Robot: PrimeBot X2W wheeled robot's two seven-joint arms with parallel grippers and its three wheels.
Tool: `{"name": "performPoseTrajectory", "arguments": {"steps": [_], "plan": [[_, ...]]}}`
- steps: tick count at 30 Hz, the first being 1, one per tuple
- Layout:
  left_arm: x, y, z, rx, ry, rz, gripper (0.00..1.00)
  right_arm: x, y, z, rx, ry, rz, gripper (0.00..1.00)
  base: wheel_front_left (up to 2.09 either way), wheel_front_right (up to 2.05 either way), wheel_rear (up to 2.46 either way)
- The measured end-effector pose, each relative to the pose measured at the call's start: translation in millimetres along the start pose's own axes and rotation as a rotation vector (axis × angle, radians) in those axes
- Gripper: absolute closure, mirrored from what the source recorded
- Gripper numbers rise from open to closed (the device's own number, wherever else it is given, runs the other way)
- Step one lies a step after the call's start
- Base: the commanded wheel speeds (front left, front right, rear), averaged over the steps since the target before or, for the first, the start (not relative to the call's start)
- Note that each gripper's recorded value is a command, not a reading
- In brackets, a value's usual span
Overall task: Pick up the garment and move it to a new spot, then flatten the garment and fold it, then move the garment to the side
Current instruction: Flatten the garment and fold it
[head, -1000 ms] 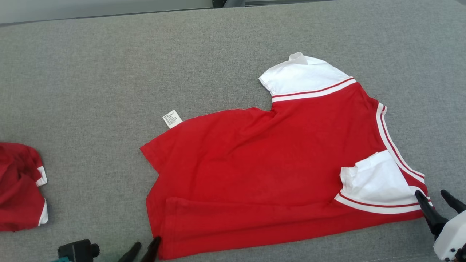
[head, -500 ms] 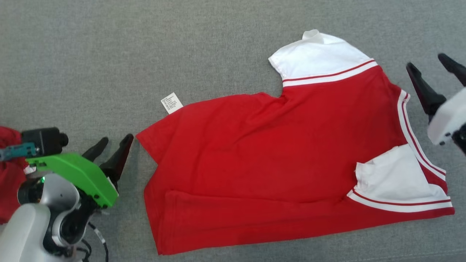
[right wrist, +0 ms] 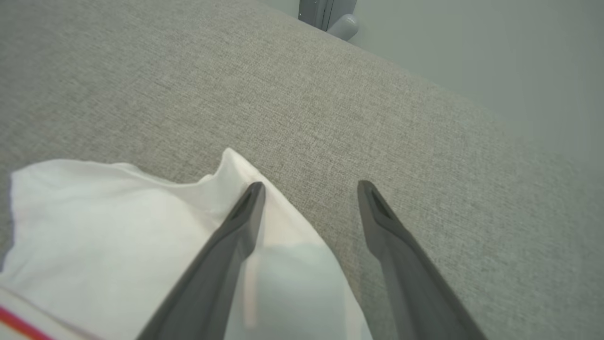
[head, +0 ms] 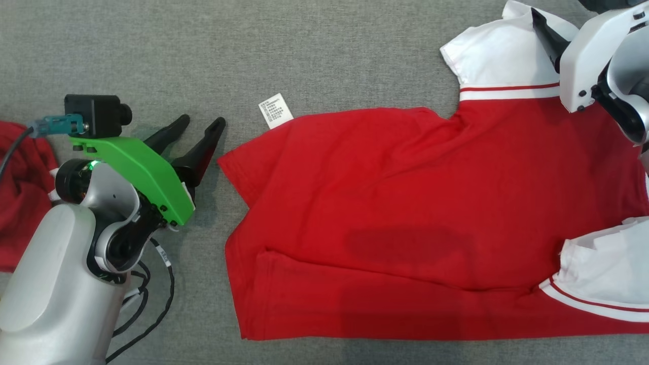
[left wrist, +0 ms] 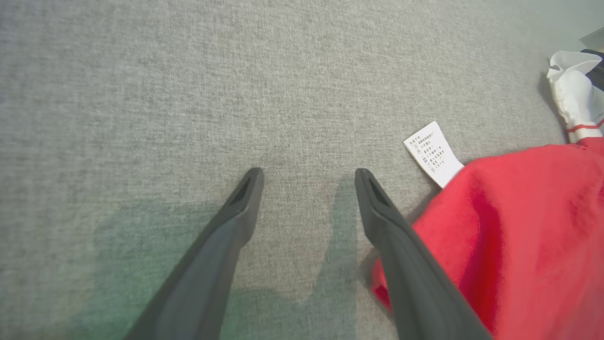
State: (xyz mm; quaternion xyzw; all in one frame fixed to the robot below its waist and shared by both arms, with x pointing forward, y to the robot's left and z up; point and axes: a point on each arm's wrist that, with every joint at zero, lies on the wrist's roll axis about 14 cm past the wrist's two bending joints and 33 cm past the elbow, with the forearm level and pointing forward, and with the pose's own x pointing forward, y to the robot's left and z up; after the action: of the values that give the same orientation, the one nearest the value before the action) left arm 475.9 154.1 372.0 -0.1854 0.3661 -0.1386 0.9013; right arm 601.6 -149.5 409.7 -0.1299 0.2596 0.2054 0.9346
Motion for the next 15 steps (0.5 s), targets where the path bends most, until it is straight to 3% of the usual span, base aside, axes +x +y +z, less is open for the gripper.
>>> {"name": "performPoseTrajectory", "arguments": {"steps": [5, 15], "plan": [[-6.6, 1.4, 5.5, -0.007, -0.023, -0.006, 0.0, 17.8, 14.9, 2.4, -0.005, -0.024, 0.051, 0.0, 0.0, 0.0, 0.0], [-17.4, -27.7, -2.3, -0.035, -0.001, -0.103, 0.0, 5.1, 18.8, -6.9, -0.033, 0.009, 0.081, 0.0, 0.0, 0.0, 0.0]]}}
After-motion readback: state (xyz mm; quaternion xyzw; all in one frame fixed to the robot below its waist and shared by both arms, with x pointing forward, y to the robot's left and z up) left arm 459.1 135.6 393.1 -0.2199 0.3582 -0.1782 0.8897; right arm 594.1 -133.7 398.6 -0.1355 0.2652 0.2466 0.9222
